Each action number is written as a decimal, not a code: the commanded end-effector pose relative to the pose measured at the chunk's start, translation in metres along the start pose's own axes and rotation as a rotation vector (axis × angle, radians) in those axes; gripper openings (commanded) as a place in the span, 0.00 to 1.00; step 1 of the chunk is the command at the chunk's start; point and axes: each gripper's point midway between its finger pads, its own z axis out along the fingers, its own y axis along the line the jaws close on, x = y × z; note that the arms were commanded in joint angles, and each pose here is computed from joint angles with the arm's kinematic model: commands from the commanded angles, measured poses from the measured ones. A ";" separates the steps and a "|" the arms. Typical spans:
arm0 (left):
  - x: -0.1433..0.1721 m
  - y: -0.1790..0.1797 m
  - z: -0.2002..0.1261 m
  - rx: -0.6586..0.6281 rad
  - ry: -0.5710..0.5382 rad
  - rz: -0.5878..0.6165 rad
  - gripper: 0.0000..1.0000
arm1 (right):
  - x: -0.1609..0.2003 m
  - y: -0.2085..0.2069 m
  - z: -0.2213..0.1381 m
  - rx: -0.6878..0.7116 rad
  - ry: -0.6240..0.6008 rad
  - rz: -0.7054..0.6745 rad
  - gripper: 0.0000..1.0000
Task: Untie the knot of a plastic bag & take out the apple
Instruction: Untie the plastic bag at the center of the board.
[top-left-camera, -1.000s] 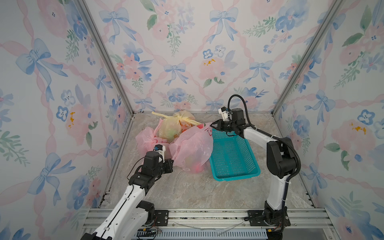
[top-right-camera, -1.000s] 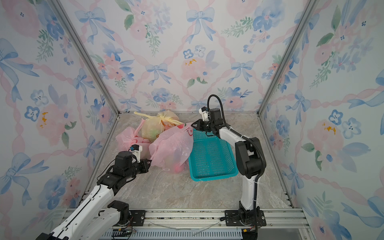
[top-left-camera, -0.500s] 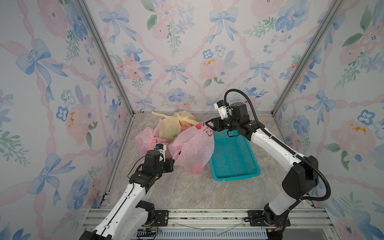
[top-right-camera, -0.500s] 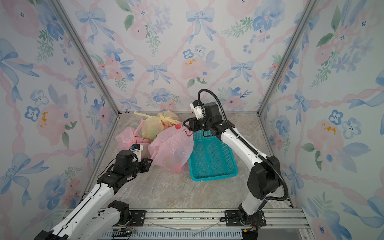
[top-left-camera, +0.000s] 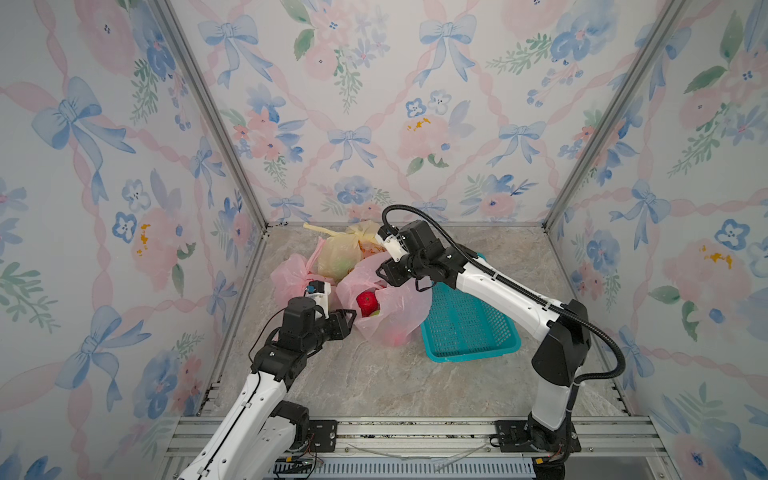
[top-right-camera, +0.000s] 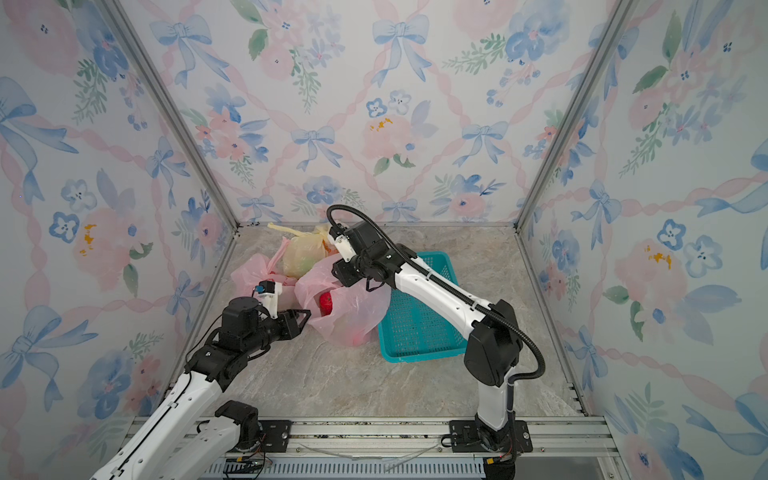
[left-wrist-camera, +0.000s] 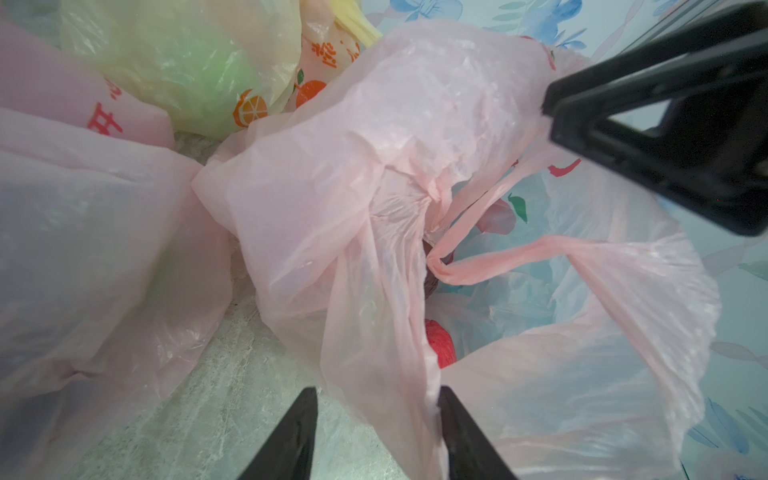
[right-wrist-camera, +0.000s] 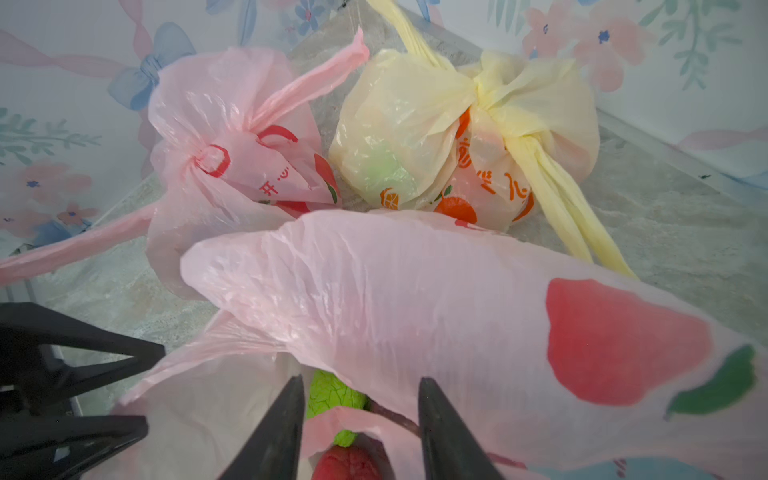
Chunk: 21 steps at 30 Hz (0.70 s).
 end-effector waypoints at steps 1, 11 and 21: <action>-0.022 -0.020 -0.013 0.048 -0.053 0.039 0.49 | 0.027 0.006 0.000 0.021 0.117 -0.023 0.42; -0.059 -0.071 -0.011 0.145 -0.076 0.148 0.41 | 0.119 0.016 -0.023 0.086 0.198 0.062 0.47; -0.043 -0.136 0.038 0.306 0.091 0.248 0.04 | 0.123 0.026 -0.012 0.033 0.048 0.216 0.48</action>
